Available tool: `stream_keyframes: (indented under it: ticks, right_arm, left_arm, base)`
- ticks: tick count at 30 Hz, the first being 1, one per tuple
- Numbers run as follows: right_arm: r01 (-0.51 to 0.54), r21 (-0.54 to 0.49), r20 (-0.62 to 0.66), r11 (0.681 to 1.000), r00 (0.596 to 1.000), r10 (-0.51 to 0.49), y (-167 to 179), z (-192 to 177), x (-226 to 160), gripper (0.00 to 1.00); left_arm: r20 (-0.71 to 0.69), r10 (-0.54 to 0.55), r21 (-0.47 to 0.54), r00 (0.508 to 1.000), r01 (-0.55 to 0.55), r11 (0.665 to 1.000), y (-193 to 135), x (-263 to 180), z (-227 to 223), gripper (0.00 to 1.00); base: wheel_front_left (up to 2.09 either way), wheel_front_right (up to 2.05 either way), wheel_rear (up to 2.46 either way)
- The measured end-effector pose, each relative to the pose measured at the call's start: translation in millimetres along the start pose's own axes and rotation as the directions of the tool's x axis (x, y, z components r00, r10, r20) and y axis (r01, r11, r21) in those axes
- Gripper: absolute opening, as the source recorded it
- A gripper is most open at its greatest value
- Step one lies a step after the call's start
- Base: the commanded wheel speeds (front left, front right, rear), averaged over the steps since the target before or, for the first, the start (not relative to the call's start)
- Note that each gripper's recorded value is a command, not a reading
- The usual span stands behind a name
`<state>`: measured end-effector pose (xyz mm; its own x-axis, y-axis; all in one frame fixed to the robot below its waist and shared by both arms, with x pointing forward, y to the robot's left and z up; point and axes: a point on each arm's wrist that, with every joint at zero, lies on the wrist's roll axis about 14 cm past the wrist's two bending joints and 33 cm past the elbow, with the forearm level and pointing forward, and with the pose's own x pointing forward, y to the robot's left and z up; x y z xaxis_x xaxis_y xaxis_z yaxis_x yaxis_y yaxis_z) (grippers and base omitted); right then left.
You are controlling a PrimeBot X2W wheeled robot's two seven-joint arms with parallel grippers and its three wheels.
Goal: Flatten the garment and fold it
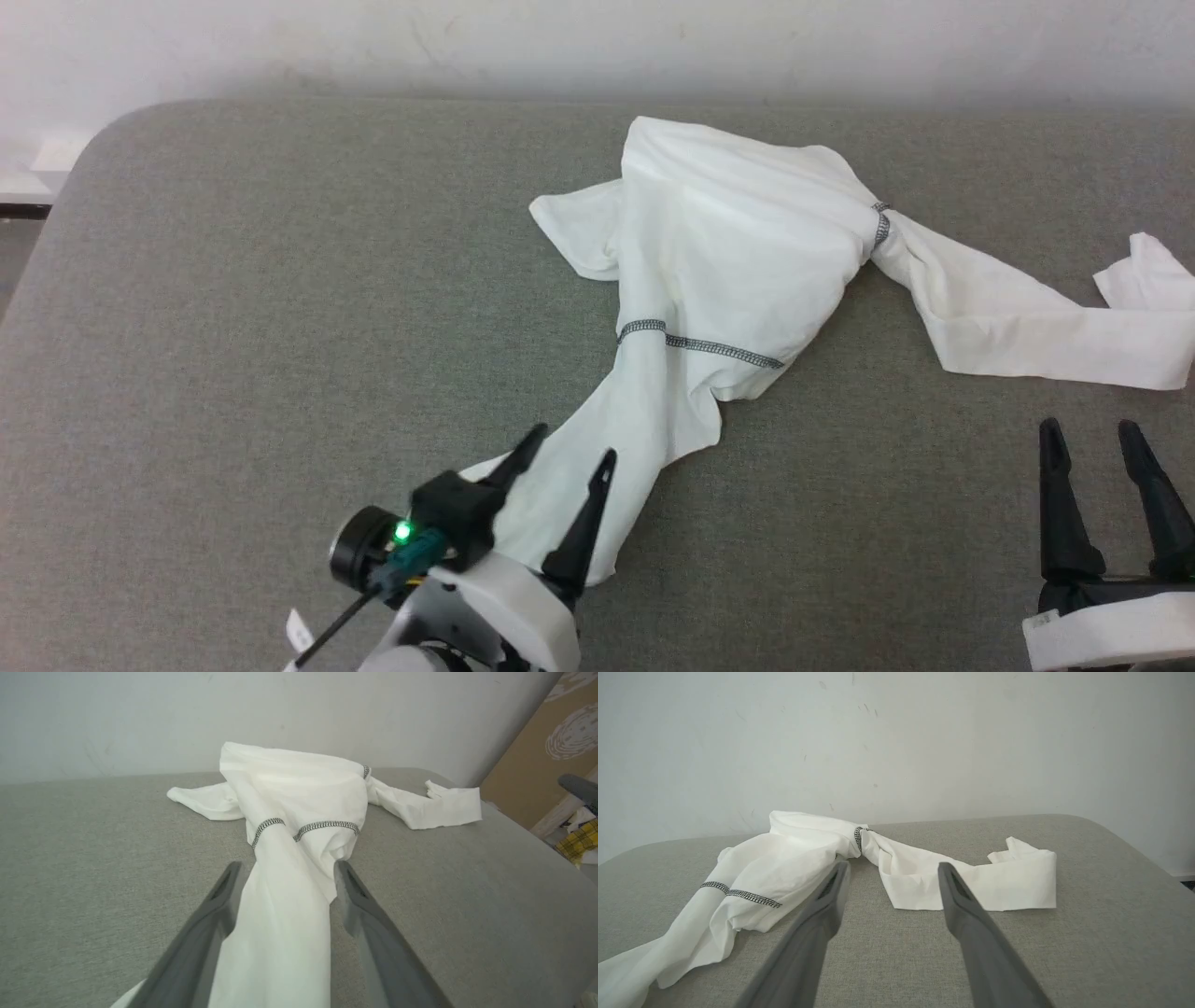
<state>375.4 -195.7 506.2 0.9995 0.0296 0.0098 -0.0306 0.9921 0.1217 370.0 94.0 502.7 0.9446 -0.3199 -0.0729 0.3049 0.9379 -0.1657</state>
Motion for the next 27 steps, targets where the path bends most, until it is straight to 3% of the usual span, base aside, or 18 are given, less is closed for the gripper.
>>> stream_keyframes:
  ticks: [6,11,13,15,16,21,24,27]
  right_arm:
    - [0.0,0.011,-0.024,1.0,1.0,0.0,1,-9,5,1.0]
    - [0.015,0.017,-0.049,1.0,0.999,-0.014,-3,-19,9,1.0]
    - [0.018,0.018,-0.051,1.0,0.999,-0.017,-4,-21,11,1.0]
    - [0.025,0.019,-0.054,1.0,0.998,-0.024,-6,-24,13,1.0]
    - [0.028,0.019,-0.058,0.999,0.998,-0.027,-8,-25,14,1.0]
    - [0.041,0.021,-0.066,0.999,0.997,-0.04,-12,-29,14,1.0]
    - [0.032,0.024,-0.059,0.999,0.998,-0.031,-9,-26,15,1.0]
    - [0.024,0.026,-0.053,0.999,0.998,-0.023,-6,-25,17,1.0]
  left_arm:
    - [-0.337,-0.132,0.046,0.932,0.156,0.987,-30,0,-67,1.0]
    - [-0.535,-0.134,0.1,0.834,0.22,0.97,-23,-9,-112,1.0]
    - [-0.56,-0.124,0.118,0.819,0.228,0.967,-18,-7,-120,1.0]
    - [-0.55,-0.12,0.126,0.826,0.224,0.966,-15,1,-120,0.17]
    - [-0.537,-0.117,0.127,0.836,0.217,0.968,-14,6,-118,0.0]
    - [-0.437,-0.102,0.047,0.894,0.136,0.99,-5,23,-94,0.0]
    - [-0.299,-0.066,-0.035,0.952,0.059,0.998,9,35,-50,0.0]
    - [-0.144,0.039,-0.037,0.989,-0.045,0.998,47,34,8,0.0]
  base:
    - [0.0,0.0,0.0]
    - [0.0,0.0,0.0]
    - [0.0,0.0,0.0]
    - [0.0,0.0,0.0]
    - [0.0,0.0,0.0]
    - [0.0,0.0,0.0]
    - [0.0,0.0,0.0]
    - [0.0,0.0,0.0]
